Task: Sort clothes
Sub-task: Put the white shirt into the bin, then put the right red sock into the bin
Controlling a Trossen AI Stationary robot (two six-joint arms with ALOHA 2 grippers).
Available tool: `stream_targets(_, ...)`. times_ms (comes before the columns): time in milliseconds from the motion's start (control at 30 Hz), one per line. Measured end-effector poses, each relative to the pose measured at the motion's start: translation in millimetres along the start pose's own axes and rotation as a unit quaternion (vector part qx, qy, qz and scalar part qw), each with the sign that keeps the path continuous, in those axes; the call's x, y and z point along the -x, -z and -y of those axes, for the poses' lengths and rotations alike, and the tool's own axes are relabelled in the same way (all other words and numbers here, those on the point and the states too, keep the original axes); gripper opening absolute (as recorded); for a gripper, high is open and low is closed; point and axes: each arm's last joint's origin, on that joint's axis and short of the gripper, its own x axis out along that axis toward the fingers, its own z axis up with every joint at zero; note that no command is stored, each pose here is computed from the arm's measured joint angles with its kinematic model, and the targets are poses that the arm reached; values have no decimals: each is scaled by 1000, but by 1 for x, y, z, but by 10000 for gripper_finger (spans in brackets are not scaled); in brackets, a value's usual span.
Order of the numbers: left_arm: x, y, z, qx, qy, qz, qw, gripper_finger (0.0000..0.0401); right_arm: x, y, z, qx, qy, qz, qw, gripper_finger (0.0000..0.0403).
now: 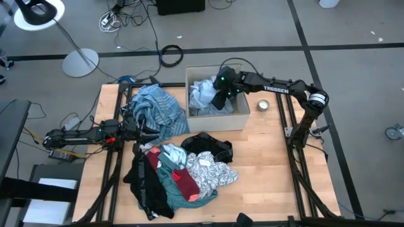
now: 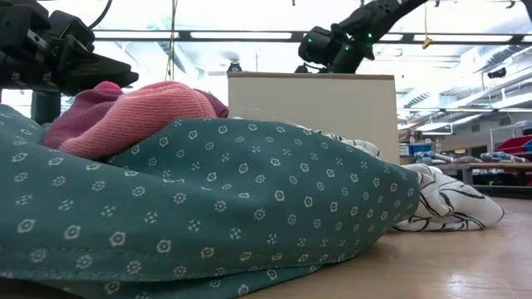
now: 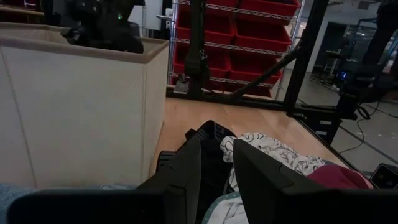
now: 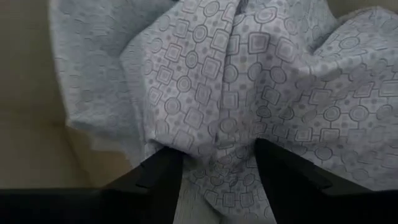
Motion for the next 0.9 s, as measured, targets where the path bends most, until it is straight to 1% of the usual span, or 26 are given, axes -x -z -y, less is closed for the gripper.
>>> stream_targets(100,0,0,0,0,0,0,1000,101,17,-10,-1,0,-4,-9,1000,203)
stream_targets(267,0,0,0,0,0,0,1000,101,56,-29,-4,0,-3,-26,1000,200)
stream_targets(467,0,0,0,0,0,0,1000,101,98,-41,-11,35,-7,-34,999,199)
stream_targets(533,0,0,0,0,0,0,1000,101,113,-42,-13,44,-11,-19,999,198)
stream_targets(700,0,0,0,0,0,0,1000,101,160,-31,-13,51,-16,18,998,198)
stream_targets(800,0,0,0,0,0,0,1000,101,195,-16,-13,52,-18,46,997,198)
stream_targets(900,0,0,0,0,0,0,1000,101,228,4,-13,45,-24,82,995,197)
